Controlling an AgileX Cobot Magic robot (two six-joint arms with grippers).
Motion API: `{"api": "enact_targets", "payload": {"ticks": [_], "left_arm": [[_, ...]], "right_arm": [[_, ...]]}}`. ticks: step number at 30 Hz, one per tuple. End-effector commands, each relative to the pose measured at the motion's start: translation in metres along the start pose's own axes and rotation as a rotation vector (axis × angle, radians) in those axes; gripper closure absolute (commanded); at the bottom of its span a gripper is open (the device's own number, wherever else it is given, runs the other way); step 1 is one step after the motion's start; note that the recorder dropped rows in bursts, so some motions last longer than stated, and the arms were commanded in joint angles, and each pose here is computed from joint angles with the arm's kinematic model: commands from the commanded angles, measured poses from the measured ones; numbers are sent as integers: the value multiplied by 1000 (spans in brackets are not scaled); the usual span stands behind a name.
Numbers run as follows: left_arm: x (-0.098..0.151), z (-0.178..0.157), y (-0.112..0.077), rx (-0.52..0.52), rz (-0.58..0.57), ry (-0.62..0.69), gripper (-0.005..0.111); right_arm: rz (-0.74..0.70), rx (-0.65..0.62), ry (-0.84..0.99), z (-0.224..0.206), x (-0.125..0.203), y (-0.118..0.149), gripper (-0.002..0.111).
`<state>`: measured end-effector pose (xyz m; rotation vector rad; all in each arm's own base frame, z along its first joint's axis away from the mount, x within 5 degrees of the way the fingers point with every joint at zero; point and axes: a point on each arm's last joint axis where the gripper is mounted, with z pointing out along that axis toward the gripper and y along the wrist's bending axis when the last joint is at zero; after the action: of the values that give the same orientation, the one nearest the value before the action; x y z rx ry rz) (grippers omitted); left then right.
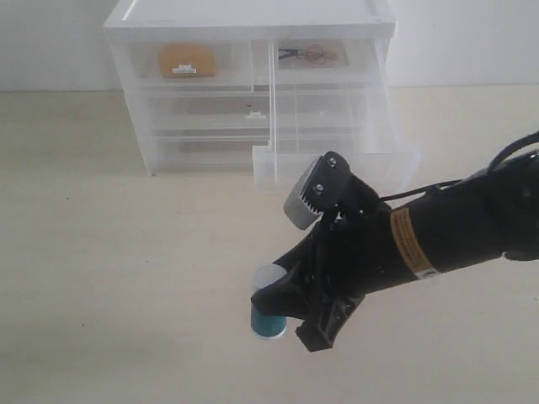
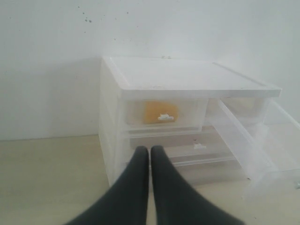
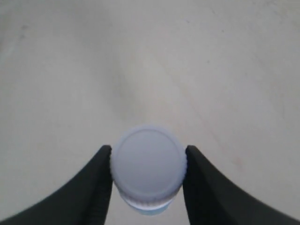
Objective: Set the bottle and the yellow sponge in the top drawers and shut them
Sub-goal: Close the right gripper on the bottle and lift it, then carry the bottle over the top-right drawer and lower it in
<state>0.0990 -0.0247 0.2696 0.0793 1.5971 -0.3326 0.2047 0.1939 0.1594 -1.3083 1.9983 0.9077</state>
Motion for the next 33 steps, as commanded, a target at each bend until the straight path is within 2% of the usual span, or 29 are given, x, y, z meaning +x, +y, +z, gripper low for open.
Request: {"api": "enact_targets", "payload": {"ticks": [1, 6, 9, 11, 14, 15, 20, 23, 24, 26, 29, 30, 31, 33], "left_arm": [[1, -1, 0, 0, 1, 1, 103], [1, -1, 0, 0, 1, 1, 103], [1, -1, 0, 0, 1, 1, 103], [1, -1, 0, 0, 1, 1, 103], [1, -1, 0, -1, 1, 1, 103], [1, -1, 0, -1, 1, 1, 103], [1, -1, 0, 2, 1, 0, 103], [1, -1, 0, 2, 1, 0, 103], [1, -1, 0, 2, 1, 0, 103], [1, -1, 0, 2, 1, 0, 103], [1, -1, 0, 2, 1, 0, 103], [1, -1, 0, 2, 1, 0, 103], [1, -1, 0, 2, 1, 0, 103], [1, -1, 0, 0, 1, 1, 103]], "right_arm": [[-10, -24, -3, -30, -17, 21, 104], [19, 11, -59, -52, -30, 34, 104], [-12, 32, -98, -62, -37, 39, 104], [-23, 87, -106, -66, -38, 37, 104], [-78, 306, -88, -62, -41, 30, 104], [-89, 323, -87, -61, -42, 32, 104], [-113, 319, -143, -71, -52, 45, 104], [-115, 323, -308, -82, -67, 53, 104], [-253, 417, -317, -82, -72, 54, 104], [-377, 561, -204, -81, -78, 47, 104], [-705, 597, -75, -71, -84, 40, 104], [-925, 601, 80, -61, -84, 28, 104], [-995, 594, 136, -56, -85, 23, 104], [-1032, 604, 215, -48, -95, 4, 104]]}}
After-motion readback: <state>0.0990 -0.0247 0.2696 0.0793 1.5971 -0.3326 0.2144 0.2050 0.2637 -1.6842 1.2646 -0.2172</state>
